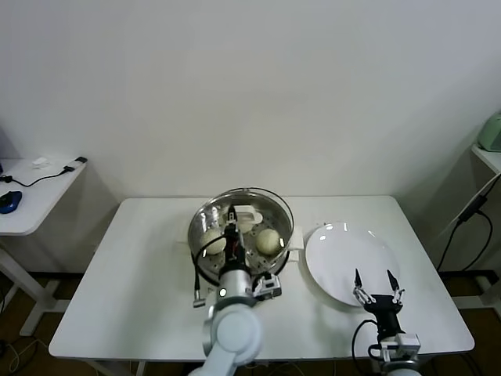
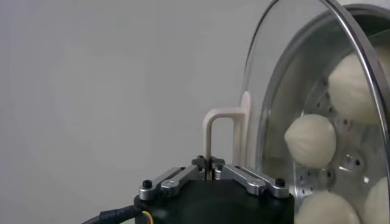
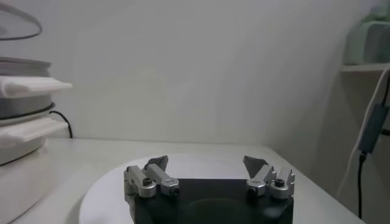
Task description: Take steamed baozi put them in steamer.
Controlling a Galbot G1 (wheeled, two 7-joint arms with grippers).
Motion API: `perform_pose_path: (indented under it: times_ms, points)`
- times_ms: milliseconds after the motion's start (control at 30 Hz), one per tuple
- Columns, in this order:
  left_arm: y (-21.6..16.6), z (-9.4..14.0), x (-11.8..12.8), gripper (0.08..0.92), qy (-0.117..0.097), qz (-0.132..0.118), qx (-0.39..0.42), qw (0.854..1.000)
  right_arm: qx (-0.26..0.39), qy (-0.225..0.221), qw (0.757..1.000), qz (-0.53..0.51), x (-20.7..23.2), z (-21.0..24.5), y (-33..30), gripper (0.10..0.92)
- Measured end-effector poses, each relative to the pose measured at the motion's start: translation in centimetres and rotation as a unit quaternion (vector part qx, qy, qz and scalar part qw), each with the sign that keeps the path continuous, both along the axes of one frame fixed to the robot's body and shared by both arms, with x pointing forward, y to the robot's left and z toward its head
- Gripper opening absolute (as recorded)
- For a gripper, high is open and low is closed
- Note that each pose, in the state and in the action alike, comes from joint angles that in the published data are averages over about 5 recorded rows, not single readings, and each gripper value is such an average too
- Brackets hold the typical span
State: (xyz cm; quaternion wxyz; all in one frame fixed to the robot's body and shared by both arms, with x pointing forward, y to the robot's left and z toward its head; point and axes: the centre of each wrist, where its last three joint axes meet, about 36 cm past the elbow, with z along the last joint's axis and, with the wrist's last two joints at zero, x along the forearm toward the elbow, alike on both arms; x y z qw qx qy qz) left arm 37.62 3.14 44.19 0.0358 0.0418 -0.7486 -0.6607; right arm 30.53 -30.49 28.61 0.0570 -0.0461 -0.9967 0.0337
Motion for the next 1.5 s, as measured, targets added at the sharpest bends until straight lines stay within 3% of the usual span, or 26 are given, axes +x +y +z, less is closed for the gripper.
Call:
perform_pose_path:
  times_ms: [367,967,1067,1500]
  points:
    - [-0.5,-2.1,0.5,0.134,0.003,0.002,0.028,1.0,-0.001,-0.012,1.0,-0.007,0.2,-0.1,0.1,0.823]
    - [-0.2,-3.6,0.8,0.137,0.007,0.009,0.043,0.999,-0.007,-0.026,1.0,-0.002,0.6,0.2,0.9,0.823]
    - [-0.1,-3.7,0.6,0.18,0.01,0.007,0.042,0.999,-0.008,-0.028,1.0,0.0,0.6,0.2,1.1,0.823]
    - [0.9,-1.5,-1.2,0.554,0.016,-0.02,0.002,1.0,-0.008,-0.028,0.999,0.017,0.8,1.1,1.7,0.823]
